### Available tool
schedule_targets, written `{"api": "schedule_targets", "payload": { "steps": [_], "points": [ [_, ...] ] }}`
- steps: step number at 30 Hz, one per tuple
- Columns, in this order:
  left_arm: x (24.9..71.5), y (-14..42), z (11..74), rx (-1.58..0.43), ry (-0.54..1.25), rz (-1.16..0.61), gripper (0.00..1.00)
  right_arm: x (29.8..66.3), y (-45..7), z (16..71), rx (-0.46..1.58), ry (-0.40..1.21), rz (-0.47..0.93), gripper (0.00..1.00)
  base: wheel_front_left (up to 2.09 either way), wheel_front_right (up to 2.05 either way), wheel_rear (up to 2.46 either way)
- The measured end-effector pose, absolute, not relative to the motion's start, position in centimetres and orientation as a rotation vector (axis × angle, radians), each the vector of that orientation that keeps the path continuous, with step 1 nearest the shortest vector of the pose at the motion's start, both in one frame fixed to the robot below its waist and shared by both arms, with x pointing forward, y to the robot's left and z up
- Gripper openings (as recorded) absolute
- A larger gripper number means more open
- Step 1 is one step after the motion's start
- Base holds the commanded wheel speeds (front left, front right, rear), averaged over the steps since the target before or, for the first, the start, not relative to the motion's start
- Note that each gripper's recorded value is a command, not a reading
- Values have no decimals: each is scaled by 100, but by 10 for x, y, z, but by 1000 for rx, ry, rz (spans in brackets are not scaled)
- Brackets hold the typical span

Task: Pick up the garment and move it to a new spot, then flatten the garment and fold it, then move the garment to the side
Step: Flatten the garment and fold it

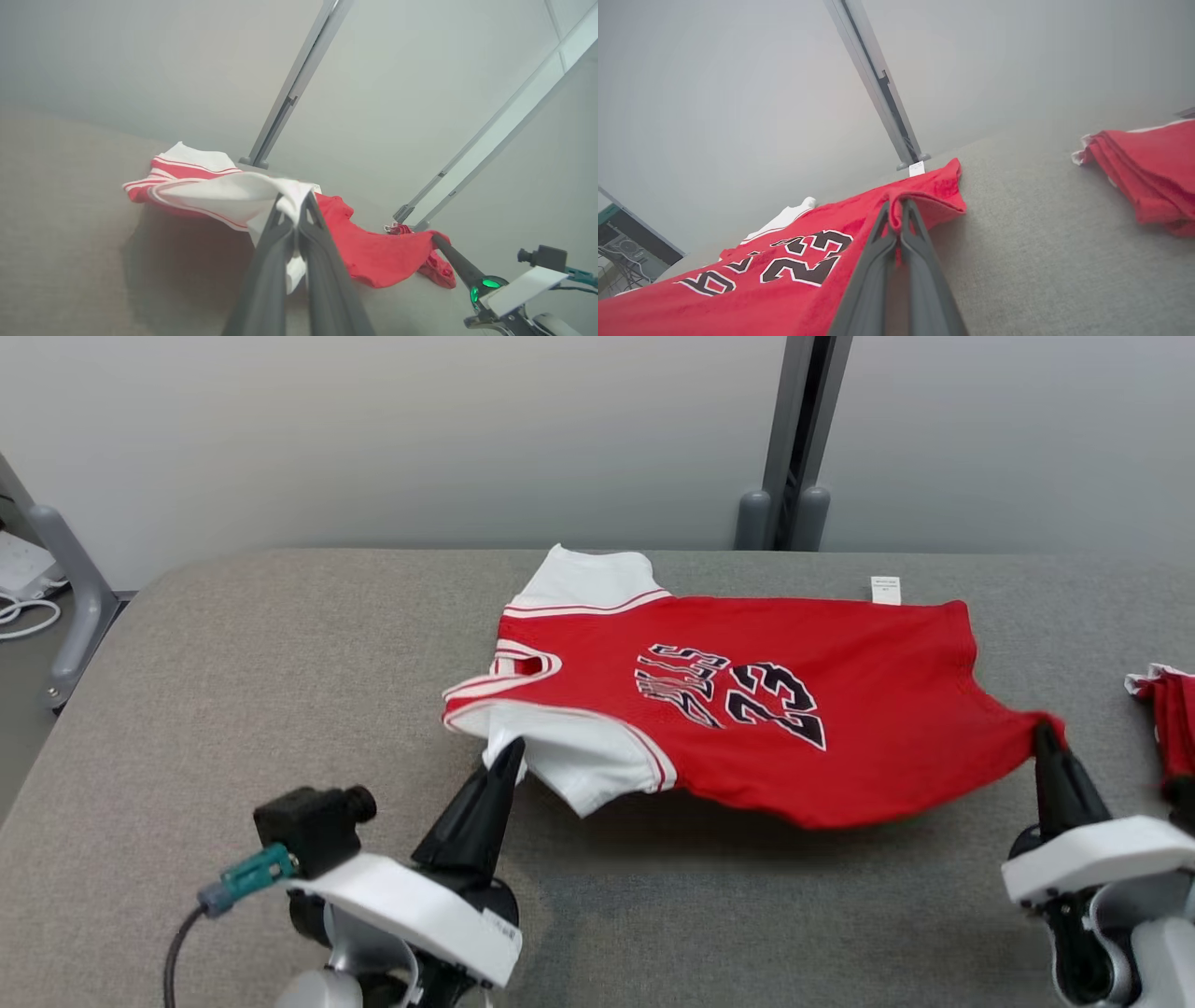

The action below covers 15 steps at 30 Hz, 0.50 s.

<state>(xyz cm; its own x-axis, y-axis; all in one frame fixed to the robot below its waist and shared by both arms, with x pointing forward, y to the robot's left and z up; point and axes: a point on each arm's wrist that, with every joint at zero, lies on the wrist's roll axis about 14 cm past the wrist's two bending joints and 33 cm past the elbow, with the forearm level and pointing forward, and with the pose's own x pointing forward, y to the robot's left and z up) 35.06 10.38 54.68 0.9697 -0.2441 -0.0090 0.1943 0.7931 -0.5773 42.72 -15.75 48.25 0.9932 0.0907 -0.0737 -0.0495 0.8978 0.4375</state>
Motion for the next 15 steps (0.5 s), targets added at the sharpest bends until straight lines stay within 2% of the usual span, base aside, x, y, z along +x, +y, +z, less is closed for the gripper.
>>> {"api": "schedule_targets", "payload": {
  "steps": [8,15],
  "points": [
    [373,92,652,-740,-118,-396,0,449,-162,604,365,-129,173,0,0,0,0],
    [415,91,713,-816,-143,-460,0,480,-163,683,354,-220,216,0,0,0,0]
  ]
}}
